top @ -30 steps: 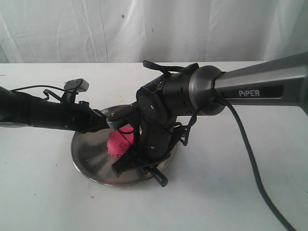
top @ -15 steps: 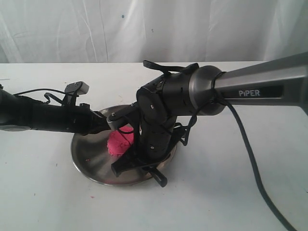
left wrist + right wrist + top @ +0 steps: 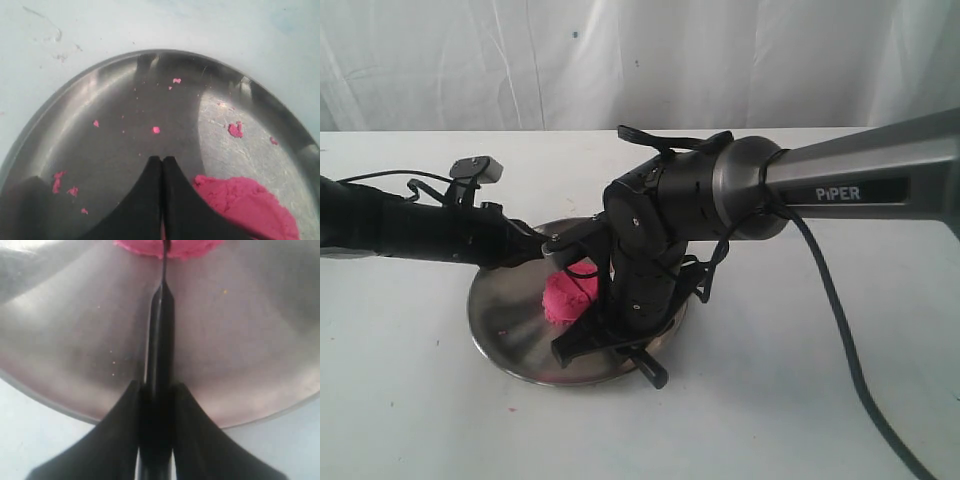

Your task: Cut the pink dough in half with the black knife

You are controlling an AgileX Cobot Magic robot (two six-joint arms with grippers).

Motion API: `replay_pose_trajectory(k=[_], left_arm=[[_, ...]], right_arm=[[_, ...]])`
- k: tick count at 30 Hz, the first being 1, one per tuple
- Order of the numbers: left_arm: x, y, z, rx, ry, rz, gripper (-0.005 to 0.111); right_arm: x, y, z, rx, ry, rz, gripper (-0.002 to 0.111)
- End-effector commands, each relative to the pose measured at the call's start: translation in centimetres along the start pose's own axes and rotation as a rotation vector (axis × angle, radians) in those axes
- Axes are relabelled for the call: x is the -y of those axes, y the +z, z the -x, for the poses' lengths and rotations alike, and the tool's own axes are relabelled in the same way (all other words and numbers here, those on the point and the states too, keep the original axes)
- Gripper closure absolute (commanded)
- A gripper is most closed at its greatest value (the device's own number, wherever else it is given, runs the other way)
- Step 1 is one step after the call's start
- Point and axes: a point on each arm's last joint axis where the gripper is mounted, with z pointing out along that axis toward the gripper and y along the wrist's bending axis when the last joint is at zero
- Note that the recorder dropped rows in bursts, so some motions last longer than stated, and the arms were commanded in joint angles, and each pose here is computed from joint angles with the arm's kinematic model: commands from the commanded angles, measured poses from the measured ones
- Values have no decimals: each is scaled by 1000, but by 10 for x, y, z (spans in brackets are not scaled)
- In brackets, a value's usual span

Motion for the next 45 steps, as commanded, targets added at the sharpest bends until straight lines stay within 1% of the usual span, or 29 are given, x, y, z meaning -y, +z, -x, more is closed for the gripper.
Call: replay_pose_trajectory(k=[1, 9, 15, 25, 35, 41, 45], left_arm=[[9, -11, 13, 31, 30, 6, 107], [12, -15, 17, 40, 33, 9, 107], [12, -15, 16, 35, 28, 8, 107], [14, -15, 16, 34, 20, -10, 107], [14, -15, 16, 33, 16, -17, 107], [14, -15, 16, 33, 16, -17, 107], [14, -15, 16, 33, 16, -17, 107]], right_arm=[[0, 1, -1, -6, 3, 4, 108], [-3, -1, -3, -21, -22, 25, 108], [-3, -12, -1, 8, -32, 28, 108], [3, -12, -2, 2, -47, -23, 108], [10, -13, -1, 8, -53, -106, 108], [9, -13, -1, 8, -38, -90, 108], [3, -12, -1, 7, -54, -29, 108]])
